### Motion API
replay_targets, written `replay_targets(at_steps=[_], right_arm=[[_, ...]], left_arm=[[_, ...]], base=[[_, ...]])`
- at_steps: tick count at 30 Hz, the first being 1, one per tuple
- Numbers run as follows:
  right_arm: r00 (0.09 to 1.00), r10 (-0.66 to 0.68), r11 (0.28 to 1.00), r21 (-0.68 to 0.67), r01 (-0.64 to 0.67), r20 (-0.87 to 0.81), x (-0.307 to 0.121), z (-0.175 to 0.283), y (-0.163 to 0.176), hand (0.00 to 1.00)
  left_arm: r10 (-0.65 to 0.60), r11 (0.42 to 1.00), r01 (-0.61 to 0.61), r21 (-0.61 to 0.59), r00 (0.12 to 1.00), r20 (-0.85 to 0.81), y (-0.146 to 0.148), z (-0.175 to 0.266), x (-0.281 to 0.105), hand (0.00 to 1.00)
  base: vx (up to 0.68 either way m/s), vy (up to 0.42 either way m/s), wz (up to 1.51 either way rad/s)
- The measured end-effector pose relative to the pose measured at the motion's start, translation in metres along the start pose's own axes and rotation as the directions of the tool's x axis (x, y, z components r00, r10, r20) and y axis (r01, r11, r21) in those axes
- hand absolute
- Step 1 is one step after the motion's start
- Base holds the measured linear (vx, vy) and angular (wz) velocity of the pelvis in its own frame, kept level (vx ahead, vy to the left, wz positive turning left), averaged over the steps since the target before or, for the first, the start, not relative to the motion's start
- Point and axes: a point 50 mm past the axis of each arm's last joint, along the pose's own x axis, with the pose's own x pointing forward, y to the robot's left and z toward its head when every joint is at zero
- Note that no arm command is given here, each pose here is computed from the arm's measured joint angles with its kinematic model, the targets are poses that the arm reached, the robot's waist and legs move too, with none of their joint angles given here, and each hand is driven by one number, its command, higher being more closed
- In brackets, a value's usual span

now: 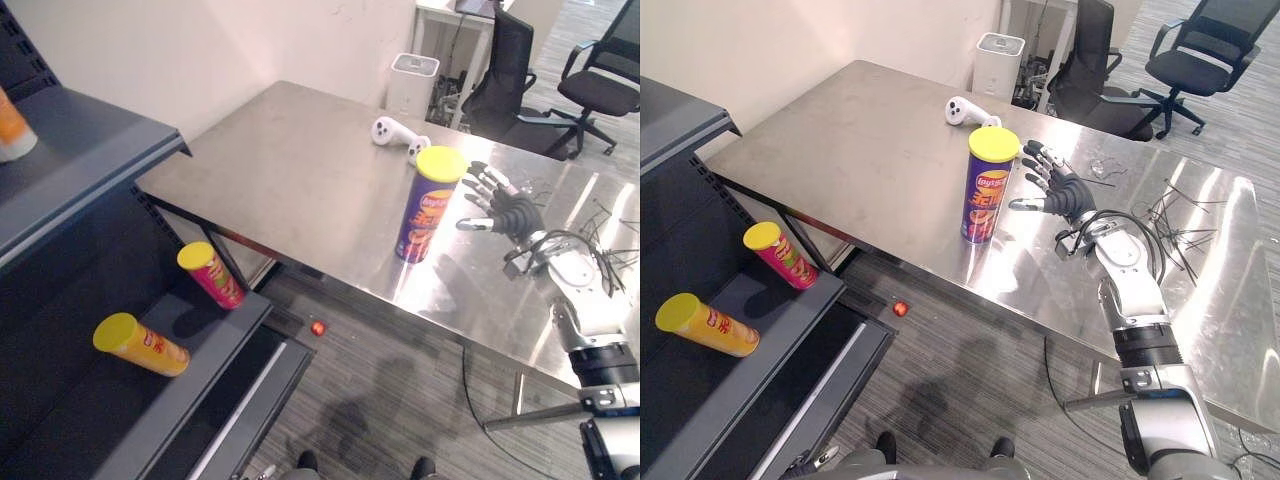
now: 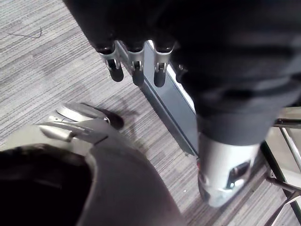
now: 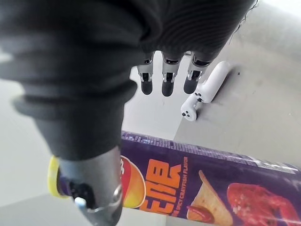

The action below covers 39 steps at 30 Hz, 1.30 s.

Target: Put the gum and the chips on the shelf.

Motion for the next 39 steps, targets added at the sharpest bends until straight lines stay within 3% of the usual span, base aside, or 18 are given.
replay_targets(at_steps=[14, 15, 39], right_arm=[[1.000, 0.009, 1.000, -0.001, -0.010, -0.021, 0.012, -0.001, 0.000, 0.00], [1.000, 0.008, 1.000, 0.000, -0.008, -0.025, 0.012, -0.002, 0.000, 1.00], [0.999, -0.029, 0.999, -0.016, 0.029, -0.029, 0.031, 0.005, -0.004, 1.00]], left_arm=[[-0.003, 1.000, 0.003, 0.010, 1.000, -0.004, 0.000, -0.001, 0.000, 0.00], [-0.005, 1.000, 0.005, 0.015, 1.000, -0.004, 0.000, -0.001, 0.000, 0.00], [-0.019, 0.999, 0.019, 0.031, 1.000, 0.007, -0.003, 0.003, 0.000, 0.00]], base=[[-0.01, -0.006, 0.08], [-0.02, -0.013, 0.11], [0.00, -0.004, 0.03]])
